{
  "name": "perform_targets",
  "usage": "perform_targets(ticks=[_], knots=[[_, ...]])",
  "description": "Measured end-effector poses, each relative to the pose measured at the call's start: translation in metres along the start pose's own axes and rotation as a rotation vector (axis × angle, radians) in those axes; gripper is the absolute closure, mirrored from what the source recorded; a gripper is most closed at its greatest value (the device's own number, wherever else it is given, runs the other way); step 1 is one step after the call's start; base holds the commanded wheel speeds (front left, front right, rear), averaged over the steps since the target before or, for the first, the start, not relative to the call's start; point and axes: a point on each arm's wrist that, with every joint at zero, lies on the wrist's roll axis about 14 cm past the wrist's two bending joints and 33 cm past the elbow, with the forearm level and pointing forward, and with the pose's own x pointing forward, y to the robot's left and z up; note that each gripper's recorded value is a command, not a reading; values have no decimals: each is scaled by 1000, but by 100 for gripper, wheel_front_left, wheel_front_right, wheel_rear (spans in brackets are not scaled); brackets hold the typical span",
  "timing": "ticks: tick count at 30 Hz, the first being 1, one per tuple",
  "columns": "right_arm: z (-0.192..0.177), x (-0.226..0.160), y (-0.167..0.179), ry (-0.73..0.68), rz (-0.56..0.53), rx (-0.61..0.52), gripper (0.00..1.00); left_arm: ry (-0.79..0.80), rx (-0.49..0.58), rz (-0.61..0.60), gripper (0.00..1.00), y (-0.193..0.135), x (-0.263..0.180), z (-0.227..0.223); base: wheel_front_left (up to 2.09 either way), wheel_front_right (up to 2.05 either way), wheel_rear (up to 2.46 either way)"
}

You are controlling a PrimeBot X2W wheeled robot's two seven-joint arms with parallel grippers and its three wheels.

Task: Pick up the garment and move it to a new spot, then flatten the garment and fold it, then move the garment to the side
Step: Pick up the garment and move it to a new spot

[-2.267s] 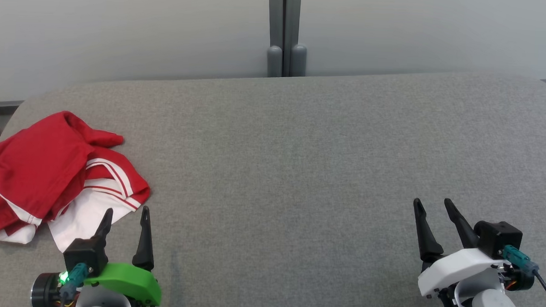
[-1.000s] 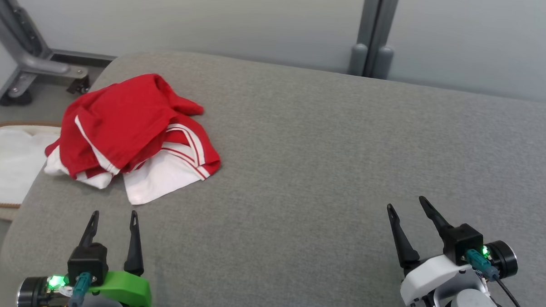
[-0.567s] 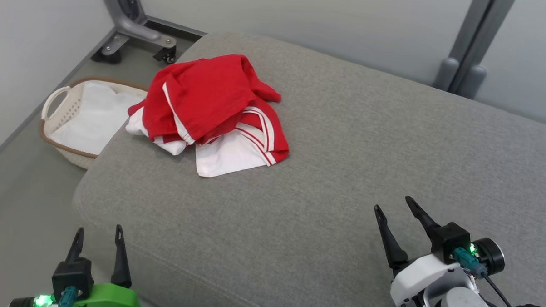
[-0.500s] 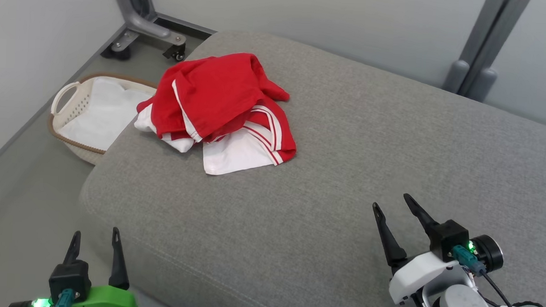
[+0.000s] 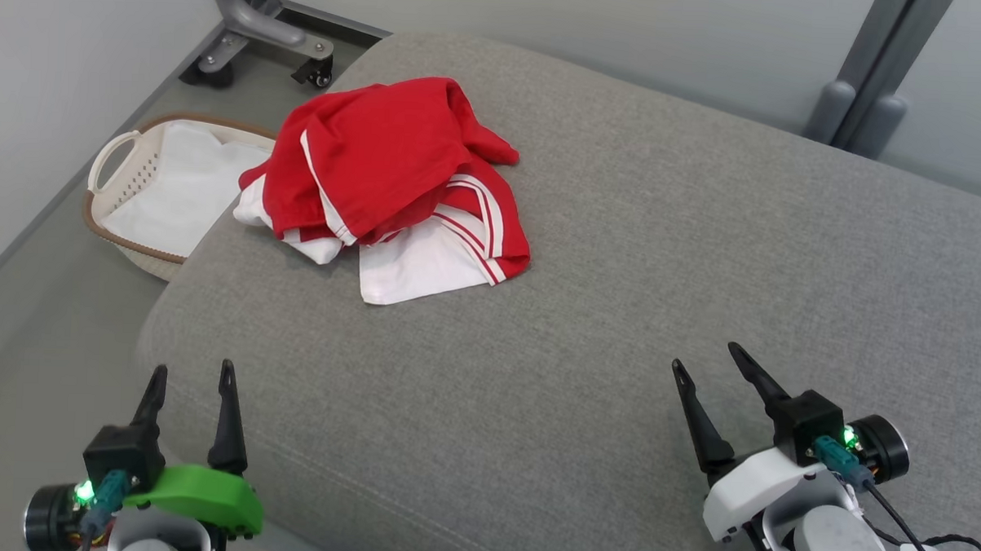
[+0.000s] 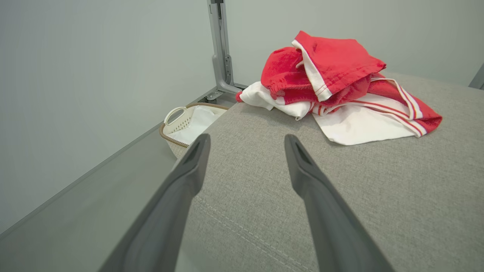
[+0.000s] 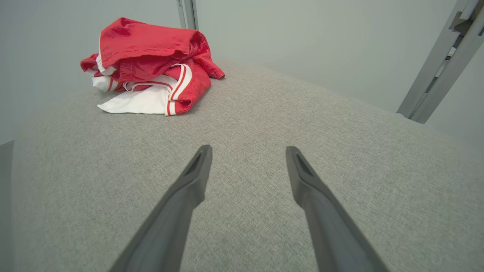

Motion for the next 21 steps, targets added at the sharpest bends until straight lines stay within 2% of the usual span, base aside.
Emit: perform_targets(ticks=[6, 12, 21], knots=[[-7, 2, -20, 4, -31, -6, 0, -53, 10, -59, 0, -15, 46, 28, 0, 0, 0], [-13, 12, -41, -5, -50, -18, 0, -133, 39, -169, 0, -39, 110, 77, 0, 0, 0], [-33, 19, -62, 13, -81, 1, 0, -68, 102, -243, 0, -58, 183, 92, 0, 0, 0]])
